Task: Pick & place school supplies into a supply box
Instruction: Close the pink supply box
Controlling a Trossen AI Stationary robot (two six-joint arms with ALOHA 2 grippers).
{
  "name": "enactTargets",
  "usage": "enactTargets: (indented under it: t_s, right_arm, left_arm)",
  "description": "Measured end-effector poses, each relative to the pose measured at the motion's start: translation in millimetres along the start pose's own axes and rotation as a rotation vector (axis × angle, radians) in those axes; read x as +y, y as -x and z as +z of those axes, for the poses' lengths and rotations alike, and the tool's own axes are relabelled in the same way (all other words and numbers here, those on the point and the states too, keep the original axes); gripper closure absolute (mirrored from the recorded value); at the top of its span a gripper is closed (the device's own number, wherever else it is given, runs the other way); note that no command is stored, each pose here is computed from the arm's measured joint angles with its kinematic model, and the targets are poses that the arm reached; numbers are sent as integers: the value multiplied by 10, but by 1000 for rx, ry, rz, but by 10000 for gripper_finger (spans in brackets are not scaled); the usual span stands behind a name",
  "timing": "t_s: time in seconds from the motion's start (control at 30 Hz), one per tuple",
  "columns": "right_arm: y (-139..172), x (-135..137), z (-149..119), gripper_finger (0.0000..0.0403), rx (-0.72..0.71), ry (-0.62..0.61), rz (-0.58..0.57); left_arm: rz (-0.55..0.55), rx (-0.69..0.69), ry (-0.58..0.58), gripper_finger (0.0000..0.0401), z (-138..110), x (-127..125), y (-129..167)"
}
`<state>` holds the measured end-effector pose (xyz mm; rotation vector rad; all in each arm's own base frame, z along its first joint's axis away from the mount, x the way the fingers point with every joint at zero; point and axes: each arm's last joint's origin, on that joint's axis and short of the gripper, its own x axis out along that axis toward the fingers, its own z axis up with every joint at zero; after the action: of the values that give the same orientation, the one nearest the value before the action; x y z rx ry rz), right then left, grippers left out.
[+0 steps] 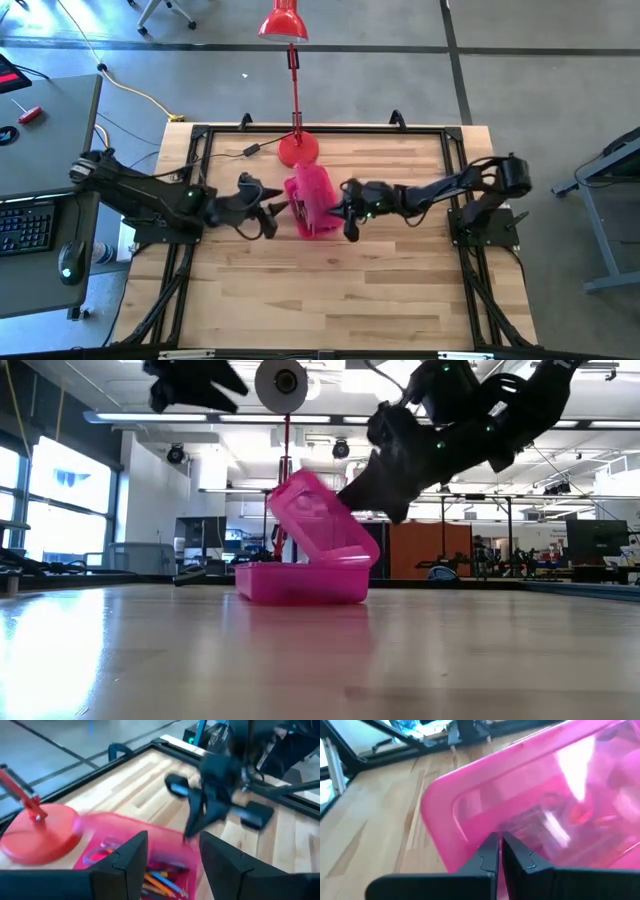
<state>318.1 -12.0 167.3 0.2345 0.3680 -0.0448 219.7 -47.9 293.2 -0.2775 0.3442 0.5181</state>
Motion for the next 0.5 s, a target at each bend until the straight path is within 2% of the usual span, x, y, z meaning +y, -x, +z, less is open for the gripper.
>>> enactTargets:
  t_s: [0.17,0.33,0.5]
  right_arm:
    - [-331,131,-135,403,62,51,17]
    - [-631,189,-61,403,80,95,27]
    - [-905,114,36,403,165,76,18]
  left_arm:
    - [-17,48,-15,192,58,115,-182]
    - [3,169,-1,192,-27,209,-413]
    - [98,275,-15,192,-146,326,-629]
